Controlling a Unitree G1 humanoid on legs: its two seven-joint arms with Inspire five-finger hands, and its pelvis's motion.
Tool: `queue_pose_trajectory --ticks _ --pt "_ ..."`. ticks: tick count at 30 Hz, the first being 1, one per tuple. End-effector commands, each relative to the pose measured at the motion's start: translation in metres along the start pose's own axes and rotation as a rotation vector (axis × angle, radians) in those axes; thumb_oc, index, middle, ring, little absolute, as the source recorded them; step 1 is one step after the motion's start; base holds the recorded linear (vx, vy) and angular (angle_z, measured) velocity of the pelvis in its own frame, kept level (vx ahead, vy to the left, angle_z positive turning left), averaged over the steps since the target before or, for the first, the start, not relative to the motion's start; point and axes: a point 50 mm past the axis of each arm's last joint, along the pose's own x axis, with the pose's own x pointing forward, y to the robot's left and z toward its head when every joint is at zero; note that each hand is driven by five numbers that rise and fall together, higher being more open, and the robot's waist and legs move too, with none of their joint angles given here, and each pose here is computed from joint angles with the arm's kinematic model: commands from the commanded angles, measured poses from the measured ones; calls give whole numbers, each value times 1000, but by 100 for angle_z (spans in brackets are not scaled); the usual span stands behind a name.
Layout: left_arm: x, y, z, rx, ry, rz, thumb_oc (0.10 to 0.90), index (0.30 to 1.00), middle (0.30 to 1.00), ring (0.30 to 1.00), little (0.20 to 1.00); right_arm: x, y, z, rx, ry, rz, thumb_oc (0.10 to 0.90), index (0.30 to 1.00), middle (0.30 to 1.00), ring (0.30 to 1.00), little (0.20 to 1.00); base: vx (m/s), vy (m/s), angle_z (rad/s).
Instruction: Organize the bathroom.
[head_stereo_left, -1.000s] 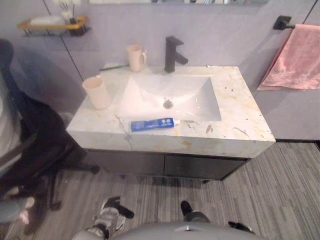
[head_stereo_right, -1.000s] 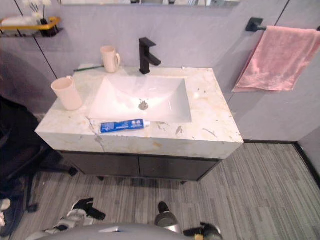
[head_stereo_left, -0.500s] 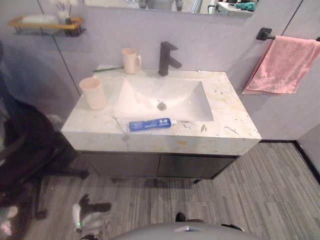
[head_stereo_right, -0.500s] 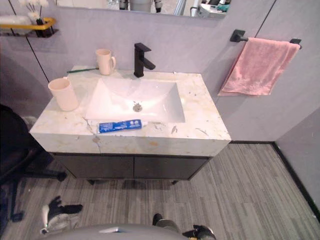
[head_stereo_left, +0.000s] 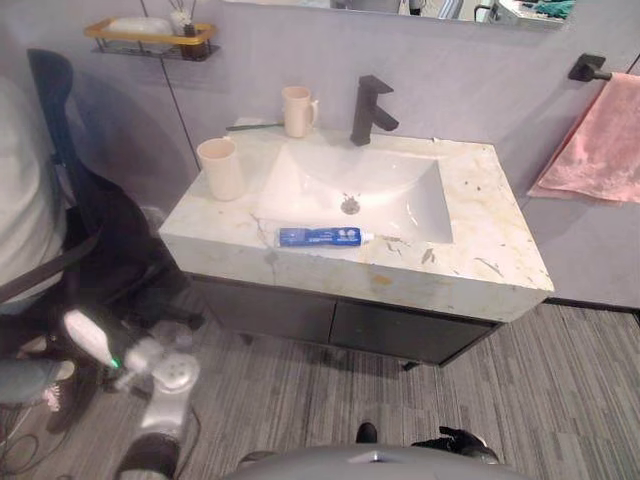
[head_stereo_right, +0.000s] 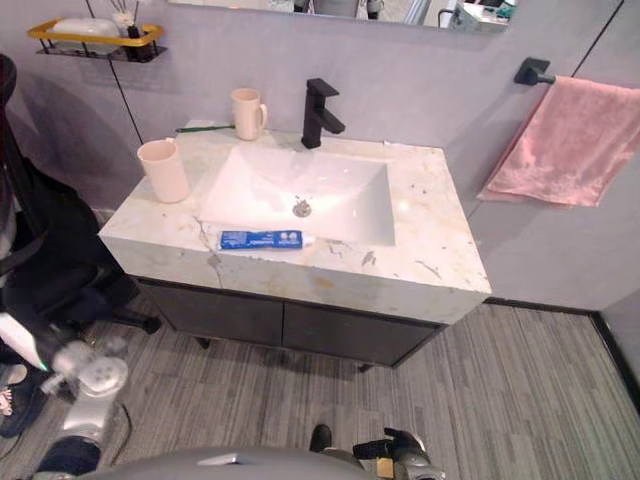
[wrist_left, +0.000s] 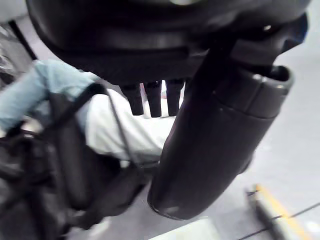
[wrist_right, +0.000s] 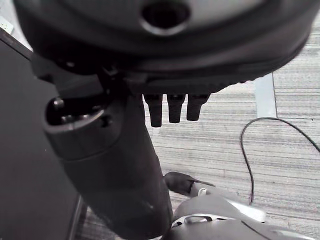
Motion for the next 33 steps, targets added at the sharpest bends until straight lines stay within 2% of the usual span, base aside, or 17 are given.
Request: queue_pose_trajectory --ticks 1,3,6,8,12,17,22,25,33 --pt "34 -6 79 -154 -413 -80 800 900 900 900 900 1 6 19 42 -41 5 800 900 900 900 900 -39 -29 21" --pt "38 -6 124 -199 -574 -179 800 900 900 900 900 1 8 19 43 -46 7 800 900 900 900 900 -43 -23 20" --pt "39 -8 150 -209 -656 -251 800 900 900 900 900 1 9 19 32 -46 8 800 900 900 900 900 -30 -14 6" --pt "41 -14 166 -199 -686 -350 800 900 900 900 900 1 9 19 18 -47 7 800 900 900 900 900 -15 -3 1" --pt "46 -29 205 -76 -804 -535 800 900 900 900 900 2 5 23 -20 -44 0 800 900 900 900 900 0 0 0" --pt "63 -36 240 21 -800 -791 800 900 900 900 900 3 -6 27 -77 -42 -15 800 900 900 900 900 -24 13 -3" --pt "79 -34 264 87 -851 -823 800 900 900 900 900 3 -15 26 -114 -21 -25 800 900 900 900 900 2 1 -7" --pt "91 -26 287 94 -941 -747 800 900 900 900 900 4 -19 23 -137 -1 -28 800 900 900 900 900 29 -2 -12" --pt "96 -26 305 131 -939 -881 800 900 900 900 900 4 -21 22 -150 -2 -21 800 900 900 900 900 20 1 -3"
